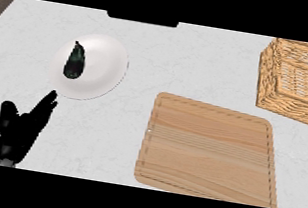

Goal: Pick the bell pepper from the cutting board and place it in the basket

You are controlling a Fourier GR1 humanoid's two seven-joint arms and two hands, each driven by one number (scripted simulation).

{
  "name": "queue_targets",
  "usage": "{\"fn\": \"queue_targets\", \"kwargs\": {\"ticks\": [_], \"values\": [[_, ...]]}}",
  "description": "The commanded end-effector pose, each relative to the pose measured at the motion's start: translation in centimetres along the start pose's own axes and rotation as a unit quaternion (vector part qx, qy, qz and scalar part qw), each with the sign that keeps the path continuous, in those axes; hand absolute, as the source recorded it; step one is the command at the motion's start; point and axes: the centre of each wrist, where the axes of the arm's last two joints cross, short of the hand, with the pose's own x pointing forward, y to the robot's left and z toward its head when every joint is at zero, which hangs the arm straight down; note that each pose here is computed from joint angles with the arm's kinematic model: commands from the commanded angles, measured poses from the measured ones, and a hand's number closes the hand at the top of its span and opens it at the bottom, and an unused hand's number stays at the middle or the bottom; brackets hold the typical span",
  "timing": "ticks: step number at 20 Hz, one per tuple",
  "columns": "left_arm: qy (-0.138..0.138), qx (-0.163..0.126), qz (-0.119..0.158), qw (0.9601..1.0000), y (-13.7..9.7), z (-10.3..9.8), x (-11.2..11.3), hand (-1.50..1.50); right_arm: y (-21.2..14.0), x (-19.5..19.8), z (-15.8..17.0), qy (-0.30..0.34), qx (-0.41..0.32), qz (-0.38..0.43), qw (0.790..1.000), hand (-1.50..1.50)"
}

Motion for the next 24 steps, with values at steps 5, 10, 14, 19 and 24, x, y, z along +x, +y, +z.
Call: {"fn": "queue_targets", "kwargs": {"ticks": [5, 10, 14, 19, 24], "values": [[0.056, 0.001, -0.002, 0.9985, -0.6, 0.4, -2.4, 0.00, -1.2, -4.3, -1.7, 0.046, -0.072, 0.111, 0.990, 1.50], [0.061, -0.001, 0.007, 0.9981, -1.2, 0.6, -1.9, 0.00, -2.8, -5.7, -2.7, 0.010, -0.023, 0.168, 0.986, -1.50], [0.065, 0.003, 0.004, 0.9979, 1.1, 0.2, -3.6, 0.00, -6.0, -8.0, -2.9, -0.013, -0.040, 0.156, 0.987, -1.50], [0.070, 0.007, -0.001, 0.9975, 0.3, -0.3, -2.9, 0.00, -5.8, -5.2, -3.3, -0.015, -0.062, 0.105, 0.992, -1.50], [0.070, 0.015, 0.011, 0.9974, 0.0, 1.2, -5.2, 0.00, -9.9, -5.7, -3.3, 0.005, -0.104, 0.044, 0.994, -1.50]]}}
